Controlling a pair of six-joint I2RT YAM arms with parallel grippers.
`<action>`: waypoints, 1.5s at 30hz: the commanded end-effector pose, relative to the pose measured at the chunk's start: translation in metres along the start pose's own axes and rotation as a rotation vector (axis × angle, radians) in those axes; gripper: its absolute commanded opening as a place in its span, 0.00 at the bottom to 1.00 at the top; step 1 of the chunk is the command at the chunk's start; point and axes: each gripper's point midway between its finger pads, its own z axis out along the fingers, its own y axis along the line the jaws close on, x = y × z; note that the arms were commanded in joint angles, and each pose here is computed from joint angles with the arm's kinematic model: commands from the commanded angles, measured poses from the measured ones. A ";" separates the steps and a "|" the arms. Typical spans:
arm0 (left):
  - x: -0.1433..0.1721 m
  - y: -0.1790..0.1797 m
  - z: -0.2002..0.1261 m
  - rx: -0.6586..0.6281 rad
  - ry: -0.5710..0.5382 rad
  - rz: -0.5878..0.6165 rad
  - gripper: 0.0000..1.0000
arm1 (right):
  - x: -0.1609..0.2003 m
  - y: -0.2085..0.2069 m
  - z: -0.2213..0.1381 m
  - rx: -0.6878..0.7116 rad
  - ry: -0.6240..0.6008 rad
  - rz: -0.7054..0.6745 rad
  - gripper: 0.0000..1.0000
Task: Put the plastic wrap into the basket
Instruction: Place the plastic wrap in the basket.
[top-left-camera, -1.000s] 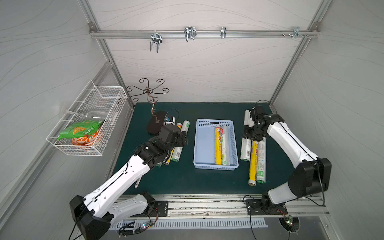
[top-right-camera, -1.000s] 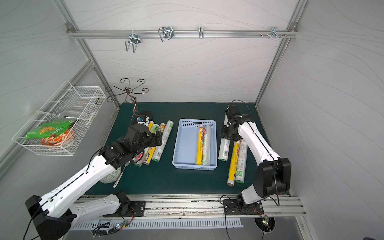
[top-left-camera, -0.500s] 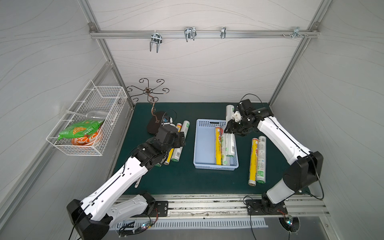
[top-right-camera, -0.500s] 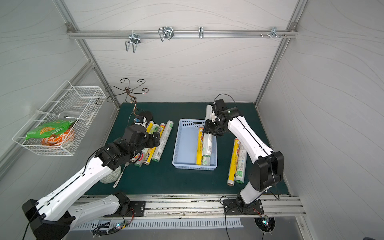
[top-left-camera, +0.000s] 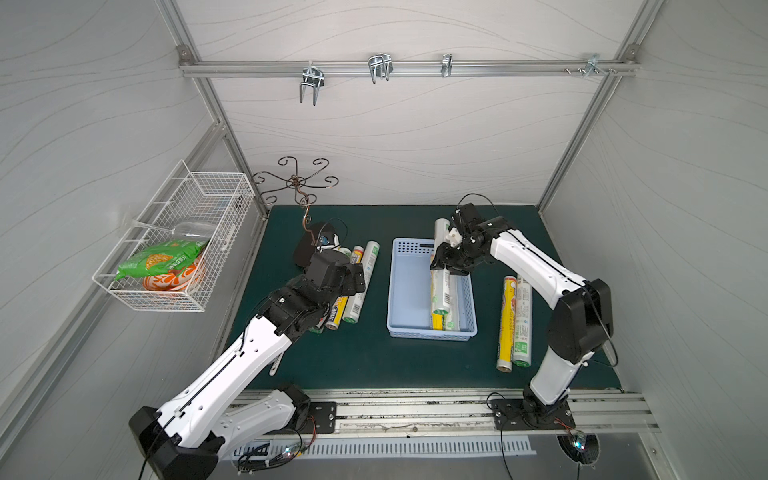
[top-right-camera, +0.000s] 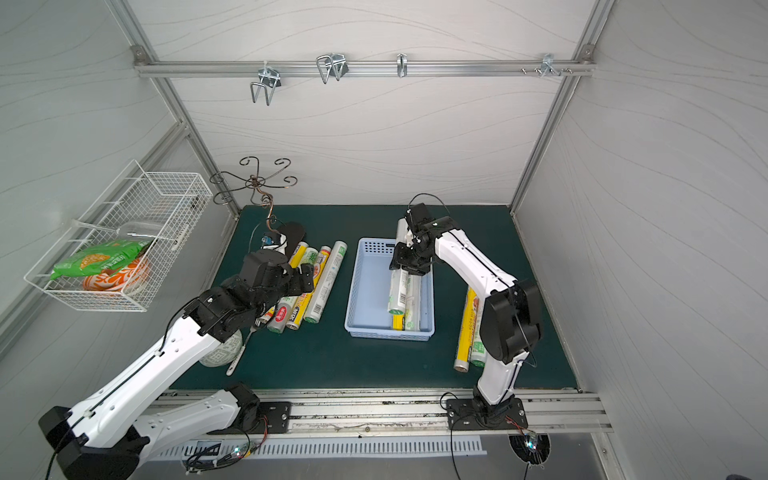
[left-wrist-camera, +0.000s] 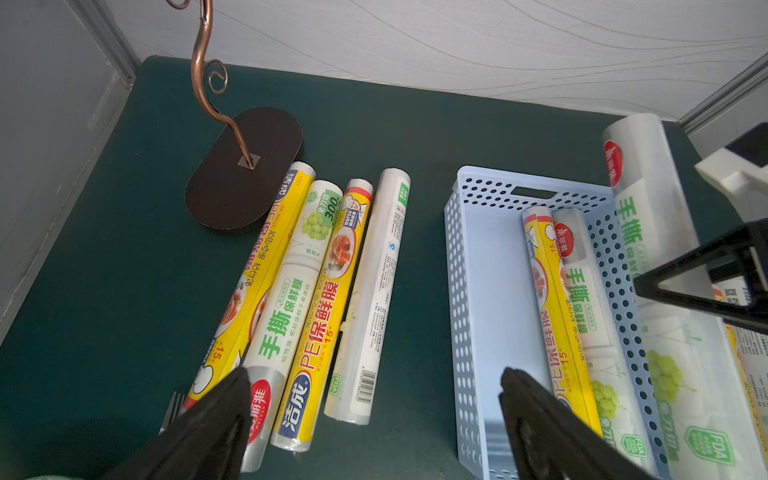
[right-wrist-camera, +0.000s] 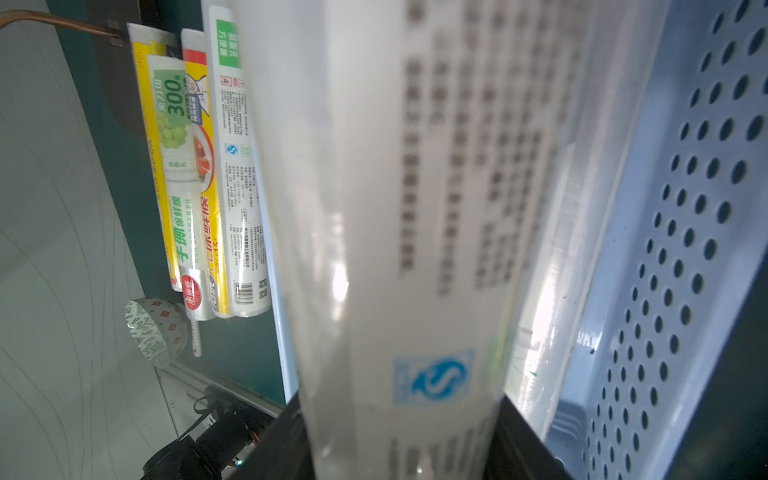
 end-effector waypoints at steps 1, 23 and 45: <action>-0.010 -0.001 -0.004 0.007 -0.033 -0.001 0.96 | -0.010 0.023 0.009 -0.068 -0.010 -0.014 0.42; -0.007 0.004 -0.005 0.000 -0.031 0.000 0.96 | 0.010 0.048 0.091 -0.118 0.143 0.023 0.43; 0.000 0.003 -0.002 0.010 -0.009 -0.018 0.95 | 0.035 0.056 0.105 -0.097 0.169 0.001 0.46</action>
